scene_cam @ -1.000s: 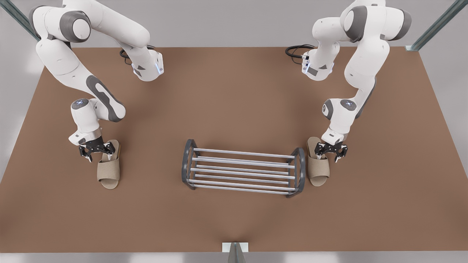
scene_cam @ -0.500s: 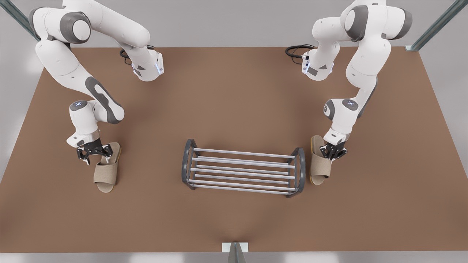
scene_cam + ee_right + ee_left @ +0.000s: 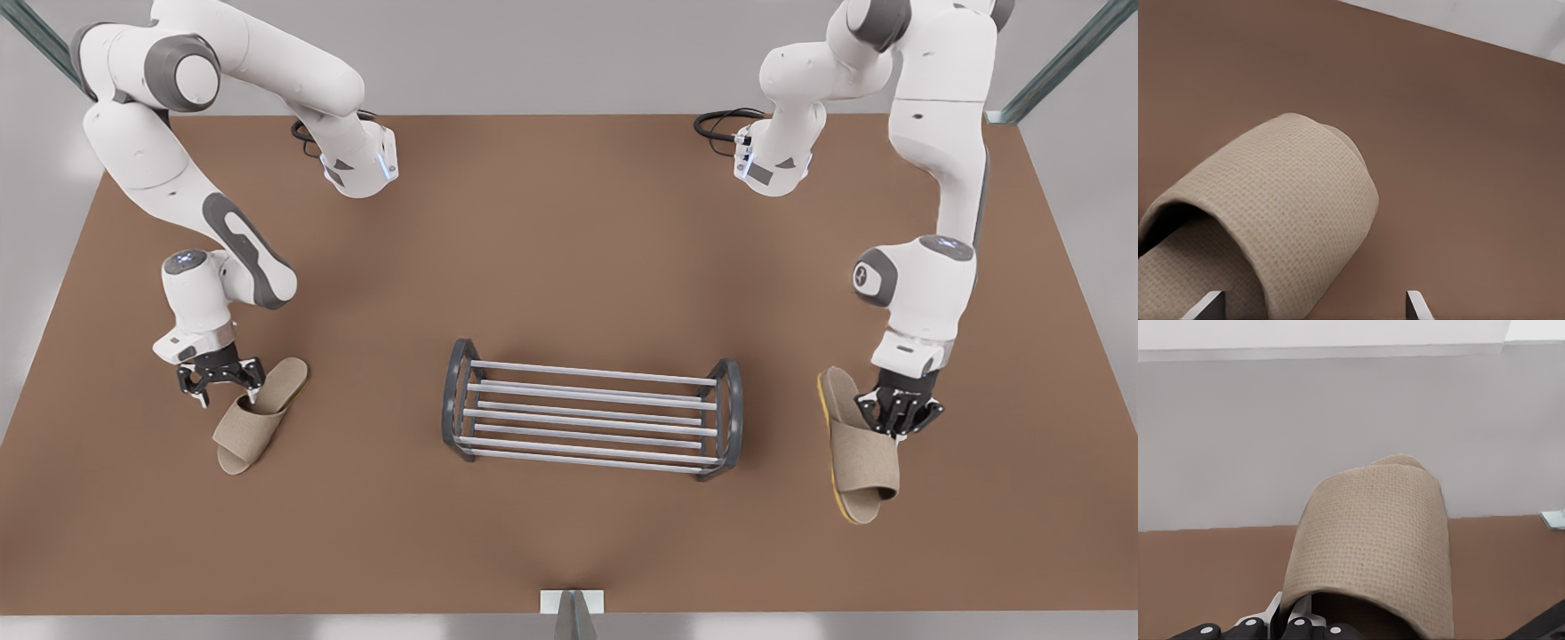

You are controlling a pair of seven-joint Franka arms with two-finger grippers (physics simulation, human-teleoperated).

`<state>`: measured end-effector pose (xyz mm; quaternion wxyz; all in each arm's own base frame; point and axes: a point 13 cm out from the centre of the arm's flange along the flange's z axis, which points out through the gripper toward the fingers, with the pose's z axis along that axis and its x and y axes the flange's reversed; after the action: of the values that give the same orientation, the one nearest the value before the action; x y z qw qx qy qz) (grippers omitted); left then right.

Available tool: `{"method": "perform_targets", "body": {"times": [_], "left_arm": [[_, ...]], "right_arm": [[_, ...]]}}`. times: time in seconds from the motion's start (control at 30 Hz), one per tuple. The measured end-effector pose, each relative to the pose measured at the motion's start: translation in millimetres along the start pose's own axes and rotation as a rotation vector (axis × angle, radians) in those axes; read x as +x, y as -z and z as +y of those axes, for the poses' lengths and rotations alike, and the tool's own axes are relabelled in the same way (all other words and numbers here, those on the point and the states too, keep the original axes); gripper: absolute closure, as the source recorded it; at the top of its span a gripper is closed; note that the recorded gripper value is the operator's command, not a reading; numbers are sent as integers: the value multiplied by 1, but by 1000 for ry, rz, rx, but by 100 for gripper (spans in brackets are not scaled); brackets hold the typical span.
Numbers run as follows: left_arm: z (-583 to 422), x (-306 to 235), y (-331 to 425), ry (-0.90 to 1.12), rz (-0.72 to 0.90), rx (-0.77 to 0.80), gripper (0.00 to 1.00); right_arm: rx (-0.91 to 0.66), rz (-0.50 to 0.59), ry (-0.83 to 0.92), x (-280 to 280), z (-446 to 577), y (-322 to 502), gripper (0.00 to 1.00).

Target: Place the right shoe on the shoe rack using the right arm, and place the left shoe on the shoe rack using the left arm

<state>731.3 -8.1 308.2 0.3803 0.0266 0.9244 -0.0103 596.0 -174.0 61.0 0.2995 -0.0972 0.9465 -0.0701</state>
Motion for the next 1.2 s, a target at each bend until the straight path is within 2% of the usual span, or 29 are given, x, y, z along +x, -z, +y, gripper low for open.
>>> {"method": "perform_targets", "body": {"times": [0.1,0.17,0.3,0.47,0.57,0.63,0.7,0.77,1.03,1.2], "left_arm": [[-11,-62,24,-78,3,7,79],[-52,-90,39,-179,23,18,79],[-174,-110,55,-351,85,43,79],[-302,-70,71,-453,195,13,79],[-342,-36,67,-464,255,-52,79],[-346,-17,57,-446,285,-112,79],[-342,-1,46,-415,304,-171,79],[-332,6,36,-378,308,-228,79],[-325,38,21,-230,298,-342,79],[-321,64,13,-151,308,-371,79]], "right_arm": [[7,4,-25,1,-1,0,0],[7,5,-41,-3,6,-1,0],[14,6,-77,-9,11,-4,0],[30,2,-98,-12,3,-5,0],[33,1,-111,-19,10,-11,0],[37,4,-135,-20,13,-17,8],[45,4,-161,-21,11,-21,23],[51,6,-183,-21,8,-23,31],[63,7,-213,-20,3,-22,34],[70,-8,-215,-29,-3,-21,41]]}}
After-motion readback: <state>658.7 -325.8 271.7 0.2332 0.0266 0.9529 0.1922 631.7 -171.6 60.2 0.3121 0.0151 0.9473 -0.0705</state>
